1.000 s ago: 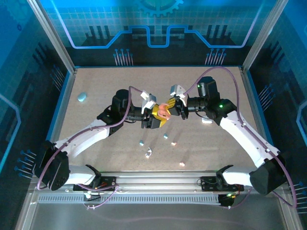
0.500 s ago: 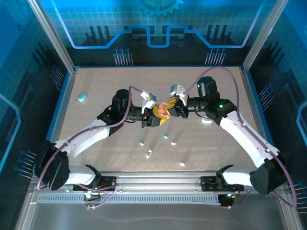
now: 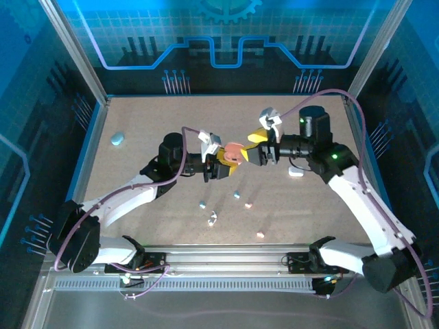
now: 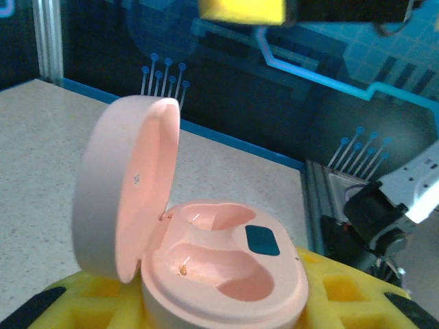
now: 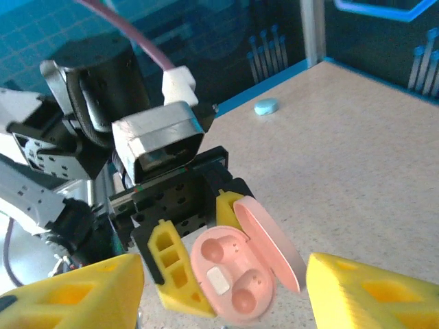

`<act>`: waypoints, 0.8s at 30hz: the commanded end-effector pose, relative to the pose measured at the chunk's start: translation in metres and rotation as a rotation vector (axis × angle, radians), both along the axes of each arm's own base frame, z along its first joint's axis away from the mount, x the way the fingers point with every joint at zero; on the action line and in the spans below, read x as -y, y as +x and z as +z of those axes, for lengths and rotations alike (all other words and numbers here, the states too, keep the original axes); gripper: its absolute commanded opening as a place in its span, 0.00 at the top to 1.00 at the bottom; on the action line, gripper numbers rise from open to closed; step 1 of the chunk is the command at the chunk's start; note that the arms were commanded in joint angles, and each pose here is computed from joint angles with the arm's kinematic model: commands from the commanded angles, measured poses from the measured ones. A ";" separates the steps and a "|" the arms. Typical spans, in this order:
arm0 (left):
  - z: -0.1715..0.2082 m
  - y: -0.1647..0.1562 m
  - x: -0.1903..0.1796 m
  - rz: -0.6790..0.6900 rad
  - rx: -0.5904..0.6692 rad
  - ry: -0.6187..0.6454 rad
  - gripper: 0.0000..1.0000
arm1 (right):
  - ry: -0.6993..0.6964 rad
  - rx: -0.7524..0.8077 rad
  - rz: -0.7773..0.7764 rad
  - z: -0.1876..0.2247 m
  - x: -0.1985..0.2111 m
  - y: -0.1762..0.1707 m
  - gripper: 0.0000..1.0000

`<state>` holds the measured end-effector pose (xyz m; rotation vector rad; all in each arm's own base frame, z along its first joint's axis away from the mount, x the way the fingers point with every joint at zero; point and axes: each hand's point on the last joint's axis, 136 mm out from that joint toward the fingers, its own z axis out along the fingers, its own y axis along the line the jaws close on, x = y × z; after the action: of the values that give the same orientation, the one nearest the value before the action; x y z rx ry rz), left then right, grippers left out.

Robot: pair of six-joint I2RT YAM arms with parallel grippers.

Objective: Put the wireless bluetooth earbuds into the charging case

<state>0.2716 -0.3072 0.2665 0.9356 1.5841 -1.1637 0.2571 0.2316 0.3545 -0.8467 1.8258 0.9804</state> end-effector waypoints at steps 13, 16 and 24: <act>0.040 0.015 -0.031 0.236 0.169 -0.126 0.65 | -0.117 -0.839 -0.644 -0.186 0.095 -0.007 0.60; 0.044 0.014 -0.035 0.252 0.182 -0.136 0.65 | -0.174 -1.003 -0.647 -0.238 0.085 -0.027 0.64; 0.047 0.008 -0.039 0.256 0.199 -0.123 0.65 | -0.412 -1.117 -0.613 -0.295 0.061 -0.084 0.64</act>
<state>0.2814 -0.2741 0.3074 0.7311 1.4368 -0.9699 0.1857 0.1722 0.0693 0.1377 2.9907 0.7704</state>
